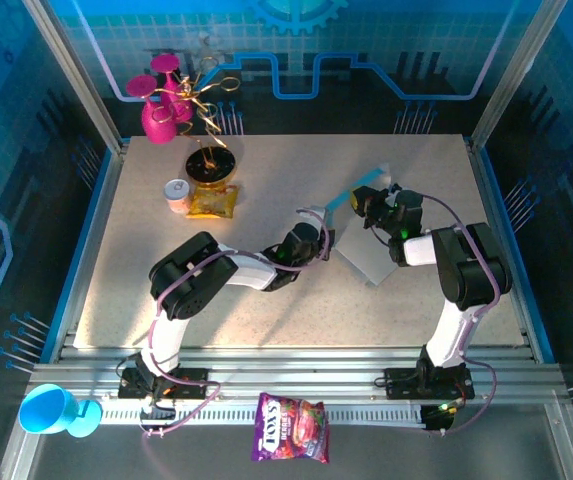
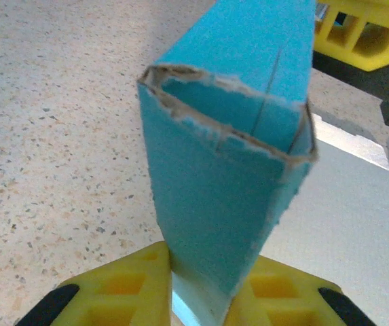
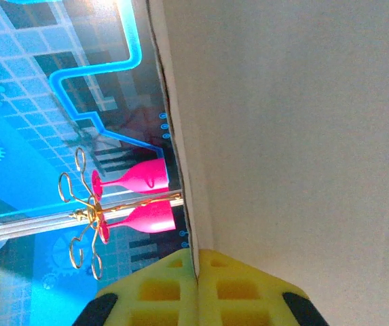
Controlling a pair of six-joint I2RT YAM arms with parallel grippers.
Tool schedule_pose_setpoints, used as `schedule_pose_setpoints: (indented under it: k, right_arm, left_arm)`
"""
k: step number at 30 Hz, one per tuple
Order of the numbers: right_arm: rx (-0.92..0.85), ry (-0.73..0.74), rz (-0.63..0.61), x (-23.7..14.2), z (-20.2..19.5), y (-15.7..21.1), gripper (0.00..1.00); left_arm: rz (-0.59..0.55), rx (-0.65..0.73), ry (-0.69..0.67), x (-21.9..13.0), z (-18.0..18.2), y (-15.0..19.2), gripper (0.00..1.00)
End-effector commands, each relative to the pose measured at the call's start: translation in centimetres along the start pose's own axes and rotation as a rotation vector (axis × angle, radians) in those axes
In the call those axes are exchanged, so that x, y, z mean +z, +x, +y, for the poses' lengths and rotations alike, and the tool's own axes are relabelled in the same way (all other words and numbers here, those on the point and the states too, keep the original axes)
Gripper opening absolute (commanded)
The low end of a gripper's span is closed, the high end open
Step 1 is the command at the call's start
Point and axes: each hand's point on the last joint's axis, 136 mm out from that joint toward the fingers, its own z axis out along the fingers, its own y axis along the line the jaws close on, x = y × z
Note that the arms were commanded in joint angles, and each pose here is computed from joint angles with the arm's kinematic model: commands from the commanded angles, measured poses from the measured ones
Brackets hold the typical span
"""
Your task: Fold the paper box
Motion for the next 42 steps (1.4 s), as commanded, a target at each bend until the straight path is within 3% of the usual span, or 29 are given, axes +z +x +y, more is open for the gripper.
schedule_pose_setpoints:
  k: [1, 20, 25, 30, 34, 42]
  right_arm:
    - [0.02, 0.009, 0.022, 0.3, -0.6, 0.6, 0.0]
    - [0.074, 0.025, -0.016, 0.2, -0.7, 0.9, 0.01]
    - [0.049, 0.051, -0.065, -0.9, 0.6, 0.7, 0.39]
    - [-0.043, 0.109, -0.154, -3.4, 3.8, -0.5, 0.64]
    - [-0.096, 0.151, -0.187, -5.2, 6.3, -0.7, 0.73]
    - [-0.347, 0.311, -0.209, -8.8, 9.9, -1.2, 0.72]
  left_arm:
    - [-0.021, 0.015, -0.061, 0.7, 0.2, -1.0, 0.22]
    - [-0.015, 0.057, -0.205, 1.8, 0.8, -2.2, 0.04]
    - [0.0, 0.073, -0.229, 1.4, 1.0, -2.7, 0.0]
    - [0.036, 0.089, -0.234, -0.8, 2.0, -2.9, 0.0]
    - [0.089, 0.077, -0.215, -2.8, 3.9, -3.2, 0.0]
    - [0.182, 0.039, -0.155, -5.2, 7.9, -5.0, 0.0]
